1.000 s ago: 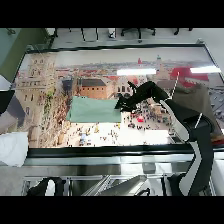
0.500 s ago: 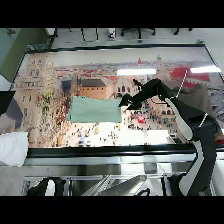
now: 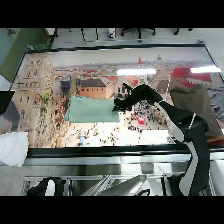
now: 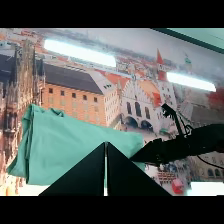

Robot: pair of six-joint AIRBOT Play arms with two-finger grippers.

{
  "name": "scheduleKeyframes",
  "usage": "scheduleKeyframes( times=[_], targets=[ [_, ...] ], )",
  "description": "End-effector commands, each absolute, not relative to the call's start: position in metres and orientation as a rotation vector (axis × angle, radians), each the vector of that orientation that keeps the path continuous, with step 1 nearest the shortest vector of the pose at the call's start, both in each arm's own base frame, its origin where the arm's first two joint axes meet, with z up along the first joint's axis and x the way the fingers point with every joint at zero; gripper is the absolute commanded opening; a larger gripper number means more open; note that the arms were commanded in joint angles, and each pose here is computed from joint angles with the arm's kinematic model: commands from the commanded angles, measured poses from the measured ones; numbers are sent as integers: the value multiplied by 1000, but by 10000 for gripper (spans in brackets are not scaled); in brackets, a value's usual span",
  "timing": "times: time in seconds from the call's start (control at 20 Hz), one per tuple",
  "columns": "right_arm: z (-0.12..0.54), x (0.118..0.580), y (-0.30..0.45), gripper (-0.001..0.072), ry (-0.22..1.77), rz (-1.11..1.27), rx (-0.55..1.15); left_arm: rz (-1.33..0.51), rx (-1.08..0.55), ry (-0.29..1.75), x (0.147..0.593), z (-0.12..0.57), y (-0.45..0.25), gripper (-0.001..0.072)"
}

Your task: Fold the shirts.

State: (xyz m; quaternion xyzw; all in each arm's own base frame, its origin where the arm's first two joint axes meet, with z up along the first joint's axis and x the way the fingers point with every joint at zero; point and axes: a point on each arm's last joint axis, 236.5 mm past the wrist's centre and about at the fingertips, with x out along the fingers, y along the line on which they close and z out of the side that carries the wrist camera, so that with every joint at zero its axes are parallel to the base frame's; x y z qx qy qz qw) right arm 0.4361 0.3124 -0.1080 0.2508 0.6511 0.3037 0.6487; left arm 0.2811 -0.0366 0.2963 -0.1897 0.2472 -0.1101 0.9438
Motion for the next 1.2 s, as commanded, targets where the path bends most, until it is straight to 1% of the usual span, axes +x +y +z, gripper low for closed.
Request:
scheduleKeyframes(
  times=[0.0,0.15,0.25,0.4,0.55,0.7,0.85,1.0,1.15],
  targets=[
    [-85,451,326,18,1405,716,615,-223,-385,505,281,296,-36,18],
    [-23,478,308,18,1265,734,620,-223,-385,505,281,296,-36,18],
    [37,503,273,18,1124,716,635,-224,-385,506,281,296,-36,18],
    [115,529,191,18,936,622,680,-224,-385,507,281,296,-36,17],
    [171,532,90,18,798,493,720,-225,-385,508,281,295,-37,18],
    [203,513,-22,18,705,315,770,-225,-385,508,281,295,-37,18],
    [212,475,-108,18,680,158,800,-227,-385,514,280,294,-37,18],
    [209,436,-149,18,717,78,809,-228,-385,517,280,294,-38,18],
    [183,395,-163,17,883,-60,766,-234,-384,532,278,291,-39,17]
  ],
)
